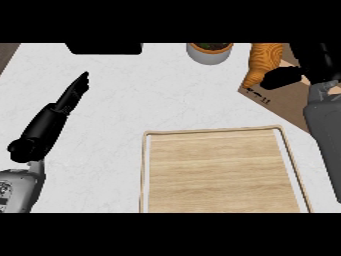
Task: Pick the croissant from the tray and place it in the cardboard box
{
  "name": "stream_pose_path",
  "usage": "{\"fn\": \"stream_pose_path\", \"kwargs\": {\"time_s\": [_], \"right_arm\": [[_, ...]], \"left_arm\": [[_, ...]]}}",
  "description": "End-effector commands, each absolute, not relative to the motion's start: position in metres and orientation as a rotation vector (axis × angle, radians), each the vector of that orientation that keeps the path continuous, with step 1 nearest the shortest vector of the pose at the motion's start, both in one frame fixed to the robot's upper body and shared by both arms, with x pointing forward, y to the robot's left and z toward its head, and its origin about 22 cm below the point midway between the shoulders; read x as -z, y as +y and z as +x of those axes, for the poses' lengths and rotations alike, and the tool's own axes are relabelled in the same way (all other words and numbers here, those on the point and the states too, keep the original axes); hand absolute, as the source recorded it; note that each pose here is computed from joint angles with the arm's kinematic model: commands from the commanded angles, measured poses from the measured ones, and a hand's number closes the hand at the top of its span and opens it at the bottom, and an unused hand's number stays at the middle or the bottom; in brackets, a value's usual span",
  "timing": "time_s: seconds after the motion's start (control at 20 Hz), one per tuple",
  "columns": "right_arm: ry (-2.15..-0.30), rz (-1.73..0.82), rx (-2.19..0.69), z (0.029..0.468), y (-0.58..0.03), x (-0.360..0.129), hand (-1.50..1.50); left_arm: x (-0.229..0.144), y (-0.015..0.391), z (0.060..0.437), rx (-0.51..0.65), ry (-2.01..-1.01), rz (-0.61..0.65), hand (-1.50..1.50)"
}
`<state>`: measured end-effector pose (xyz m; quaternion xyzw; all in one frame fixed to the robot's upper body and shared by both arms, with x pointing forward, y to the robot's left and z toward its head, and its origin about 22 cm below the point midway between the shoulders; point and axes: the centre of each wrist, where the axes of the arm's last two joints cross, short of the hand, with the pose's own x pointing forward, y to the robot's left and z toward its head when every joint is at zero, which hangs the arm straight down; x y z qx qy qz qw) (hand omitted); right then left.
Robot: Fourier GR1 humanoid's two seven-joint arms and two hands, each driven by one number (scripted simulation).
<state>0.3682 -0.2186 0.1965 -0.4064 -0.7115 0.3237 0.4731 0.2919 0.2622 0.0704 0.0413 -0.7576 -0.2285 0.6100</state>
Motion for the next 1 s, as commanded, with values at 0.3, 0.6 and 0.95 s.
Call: {"fn": "stream_pose_path", "kwargs": {"time_s": [0.3,0.6,0.95], "right_arm": [[-1.557,-1.131,-0.809,0.414,-0.322,-0.195,1.50],[-1.257,-0.963,-0.947,0.417,-0.377,-0.199,1.50],[-1.061,-0.911,-1.111,0.415,-0.411,-0.175,1.50]], "left_arm": [[-0.065,0.252,0.295,0.547,-1.760,0.085,0.00],[-0.077,0.260,0.300,0.548,-1.768,0.083,0.00],[-0.079,0.252,0.300,0.565,-1.762,0.068,0.00]]}}
